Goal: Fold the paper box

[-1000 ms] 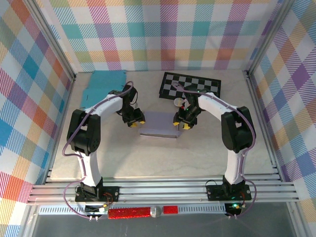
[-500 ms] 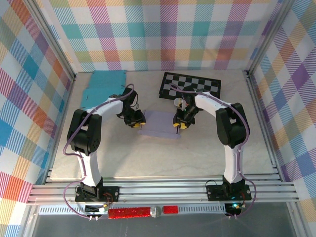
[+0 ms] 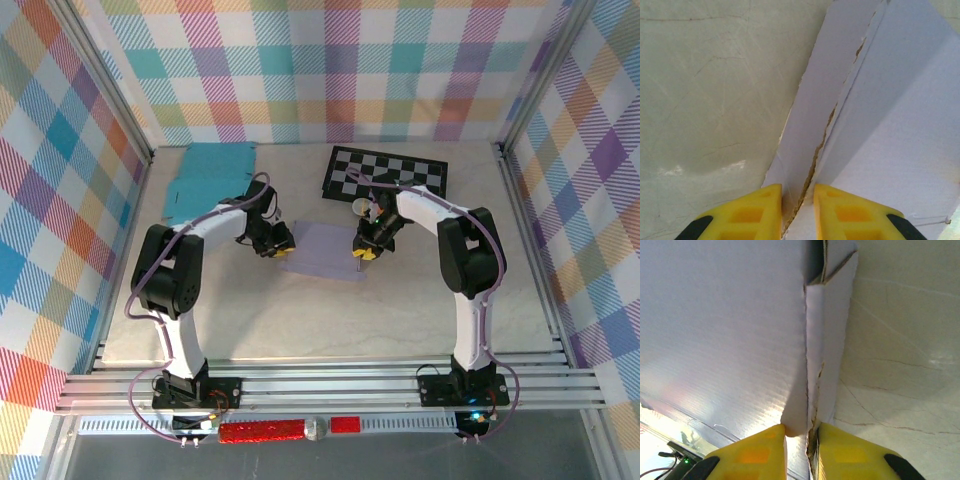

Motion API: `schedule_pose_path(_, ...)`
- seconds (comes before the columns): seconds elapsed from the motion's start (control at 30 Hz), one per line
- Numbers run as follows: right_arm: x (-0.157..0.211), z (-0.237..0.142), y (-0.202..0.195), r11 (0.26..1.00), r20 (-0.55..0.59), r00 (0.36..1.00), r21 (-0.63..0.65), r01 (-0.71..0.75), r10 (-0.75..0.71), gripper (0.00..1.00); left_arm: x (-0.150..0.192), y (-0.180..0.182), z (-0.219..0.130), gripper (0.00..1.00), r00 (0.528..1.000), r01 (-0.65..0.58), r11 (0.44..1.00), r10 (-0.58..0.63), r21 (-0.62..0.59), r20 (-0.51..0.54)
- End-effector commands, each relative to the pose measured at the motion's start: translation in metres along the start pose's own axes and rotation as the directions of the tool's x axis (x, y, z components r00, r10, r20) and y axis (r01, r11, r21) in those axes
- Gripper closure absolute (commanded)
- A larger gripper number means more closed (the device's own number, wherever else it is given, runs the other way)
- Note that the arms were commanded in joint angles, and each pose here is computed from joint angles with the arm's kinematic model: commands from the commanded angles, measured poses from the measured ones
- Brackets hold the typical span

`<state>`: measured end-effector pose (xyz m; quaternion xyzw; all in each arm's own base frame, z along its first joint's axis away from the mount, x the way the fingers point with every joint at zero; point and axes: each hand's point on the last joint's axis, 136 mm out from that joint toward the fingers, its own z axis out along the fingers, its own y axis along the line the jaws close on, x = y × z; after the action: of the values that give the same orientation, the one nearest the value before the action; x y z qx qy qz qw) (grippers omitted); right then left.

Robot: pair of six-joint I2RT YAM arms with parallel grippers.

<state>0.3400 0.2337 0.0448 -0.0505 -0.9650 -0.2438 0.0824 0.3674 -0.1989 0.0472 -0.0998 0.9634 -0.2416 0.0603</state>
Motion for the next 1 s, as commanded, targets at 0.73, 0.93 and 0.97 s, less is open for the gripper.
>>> schedule_pose_path(0.73, 0.021, 0.004, -0.031, 0.987, -0.008, 0.994, 0.113, 0.111, -0.111, 0.81, 0.049, -0.025, -0.022, 0.60, 0.996, -0.070, 0.997, 0.068, -0.025, -0.064)
schedule_pose_path(0.93, 0.022, 0.003, -0.029, 0.990, -0.016, 0.994, 0.095, 0.107, -0.106, 0.81, 0.040, -0.022, -0.017, 0.58, 0.995, -0.062, 0.998, 0.061, -0.006, -0.077)
schedule_pose_path(0.97, 0.022, 0.004, -0.030, 0.990, -0.018, 0.994, 0.096, 0.106, -0.105, 0.81, 0.040, -0.024, -0.015, 0.58, 0.995, -0.063, 0.998, 0.062, 0.000, -0.083)
